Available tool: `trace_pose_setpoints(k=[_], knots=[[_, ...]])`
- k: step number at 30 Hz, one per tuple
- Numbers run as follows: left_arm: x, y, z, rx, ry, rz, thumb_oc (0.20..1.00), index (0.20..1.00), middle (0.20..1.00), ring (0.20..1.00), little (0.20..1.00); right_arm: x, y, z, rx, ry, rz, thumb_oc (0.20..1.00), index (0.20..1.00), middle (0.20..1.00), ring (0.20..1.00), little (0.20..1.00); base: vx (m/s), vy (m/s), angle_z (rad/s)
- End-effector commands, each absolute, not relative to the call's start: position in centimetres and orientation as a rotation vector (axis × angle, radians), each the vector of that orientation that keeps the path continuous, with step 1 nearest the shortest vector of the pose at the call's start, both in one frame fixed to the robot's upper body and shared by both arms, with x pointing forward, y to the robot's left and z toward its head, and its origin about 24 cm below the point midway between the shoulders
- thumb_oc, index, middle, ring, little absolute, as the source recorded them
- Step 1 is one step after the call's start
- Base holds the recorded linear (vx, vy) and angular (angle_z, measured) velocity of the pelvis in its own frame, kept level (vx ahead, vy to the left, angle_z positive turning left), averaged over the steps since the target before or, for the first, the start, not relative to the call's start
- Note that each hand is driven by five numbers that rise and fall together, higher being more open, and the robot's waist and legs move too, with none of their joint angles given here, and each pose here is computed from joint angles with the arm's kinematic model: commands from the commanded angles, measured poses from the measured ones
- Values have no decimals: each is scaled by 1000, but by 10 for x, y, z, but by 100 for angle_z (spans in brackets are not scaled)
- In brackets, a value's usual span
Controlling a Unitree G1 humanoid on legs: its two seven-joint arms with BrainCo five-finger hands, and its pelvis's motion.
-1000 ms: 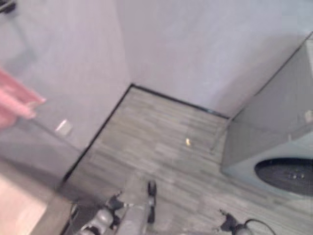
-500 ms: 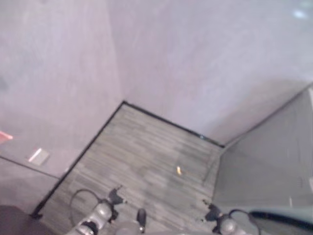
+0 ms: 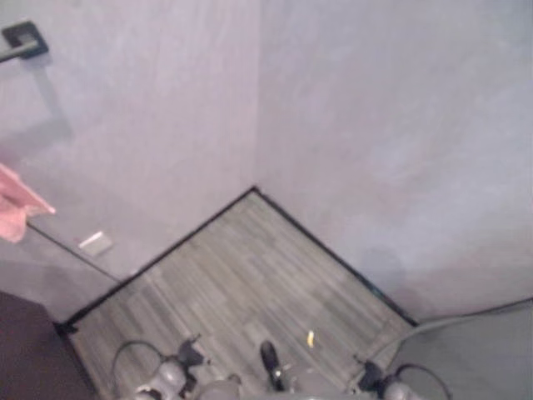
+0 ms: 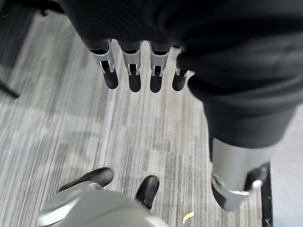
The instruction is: Put brush and paste in cup on sink, flatten towel.
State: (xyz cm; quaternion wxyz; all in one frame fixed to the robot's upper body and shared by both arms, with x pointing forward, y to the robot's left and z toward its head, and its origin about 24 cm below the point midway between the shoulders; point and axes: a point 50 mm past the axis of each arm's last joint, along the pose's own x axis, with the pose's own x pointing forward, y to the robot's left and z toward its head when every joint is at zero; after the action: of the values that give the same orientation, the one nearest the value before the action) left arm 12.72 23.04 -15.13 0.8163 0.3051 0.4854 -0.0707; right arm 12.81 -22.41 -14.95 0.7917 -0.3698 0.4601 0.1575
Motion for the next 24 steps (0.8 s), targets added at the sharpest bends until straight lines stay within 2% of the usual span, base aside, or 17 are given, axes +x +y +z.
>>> trace_pose_setpoints(k=[1,9,17,24], knots=[[154,244,-137,671,946,-90,1000,1000,1000,1000,1000,137,-218,-145,-807,924,362,1000,1000,1000,1000,1000,11,-149,17],[157,240,-137,648,935,-72,1000,1000,1000,1000,1000,124,-226,-151,-761,1007,318,1000,1000,1000,1000,1000,-8,-130,33],[161,234,-138,619,938,-52,1000,1000,1000,1000,1000,87,-254,-155,-603,1164,85,1000,1000,1000,1000,1000,-36,-13,75],[165,222,-138,565,920,-65,1000,1000,1000,1000,1000,44,-256,-164,-545,1320,49,1000,1000,1000,1000,1000,40,59,46]])
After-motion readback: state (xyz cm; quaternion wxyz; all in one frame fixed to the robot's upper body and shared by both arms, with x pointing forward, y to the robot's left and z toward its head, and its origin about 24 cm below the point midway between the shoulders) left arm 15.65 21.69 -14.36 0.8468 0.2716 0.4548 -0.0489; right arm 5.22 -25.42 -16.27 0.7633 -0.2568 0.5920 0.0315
